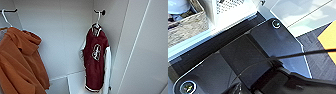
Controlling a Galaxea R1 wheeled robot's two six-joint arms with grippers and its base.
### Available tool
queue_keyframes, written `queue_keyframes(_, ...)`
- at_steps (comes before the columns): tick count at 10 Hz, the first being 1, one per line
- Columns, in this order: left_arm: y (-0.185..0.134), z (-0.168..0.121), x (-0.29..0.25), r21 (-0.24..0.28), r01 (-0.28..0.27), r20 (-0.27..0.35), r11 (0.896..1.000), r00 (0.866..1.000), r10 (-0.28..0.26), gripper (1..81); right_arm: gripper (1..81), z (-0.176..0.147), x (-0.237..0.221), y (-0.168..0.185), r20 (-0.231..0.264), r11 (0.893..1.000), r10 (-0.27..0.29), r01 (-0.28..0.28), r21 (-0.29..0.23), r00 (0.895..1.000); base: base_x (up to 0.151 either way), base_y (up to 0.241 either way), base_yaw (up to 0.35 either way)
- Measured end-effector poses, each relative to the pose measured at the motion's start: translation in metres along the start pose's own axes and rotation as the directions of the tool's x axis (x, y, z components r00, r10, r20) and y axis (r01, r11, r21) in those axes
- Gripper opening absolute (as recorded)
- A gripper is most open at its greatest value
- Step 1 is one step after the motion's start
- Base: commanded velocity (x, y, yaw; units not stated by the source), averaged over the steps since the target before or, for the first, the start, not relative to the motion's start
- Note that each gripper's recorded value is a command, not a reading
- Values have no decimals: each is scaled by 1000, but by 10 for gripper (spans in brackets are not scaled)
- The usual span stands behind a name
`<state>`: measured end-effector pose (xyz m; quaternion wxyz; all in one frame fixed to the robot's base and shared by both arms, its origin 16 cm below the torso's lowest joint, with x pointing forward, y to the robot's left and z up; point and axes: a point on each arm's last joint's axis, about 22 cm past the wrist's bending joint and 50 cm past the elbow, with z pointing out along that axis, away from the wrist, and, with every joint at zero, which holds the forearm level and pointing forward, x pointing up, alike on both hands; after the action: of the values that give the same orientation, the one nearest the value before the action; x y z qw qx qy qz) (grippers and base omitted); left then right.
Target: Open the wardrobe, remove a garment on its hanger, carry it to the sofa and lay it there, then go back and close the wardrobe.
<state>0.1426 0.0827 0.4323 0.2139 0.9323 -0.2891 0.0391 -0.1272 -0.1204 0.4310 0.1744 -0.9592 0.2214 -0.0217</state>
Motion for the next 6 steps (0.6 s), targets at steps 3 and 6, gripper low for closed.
queue_keyframes(3,-13,-17,91,-29,-50,-97,998,994,47,811,811,0,4,0,-4,1000,-2,2,0,1000,0,0,0)
queue_keyframes(6,15,-32,173,-89,-119,-135,989,985,106,811,811,0,6,0,-4,1000,-3,3,-1,1000,0,0,0)
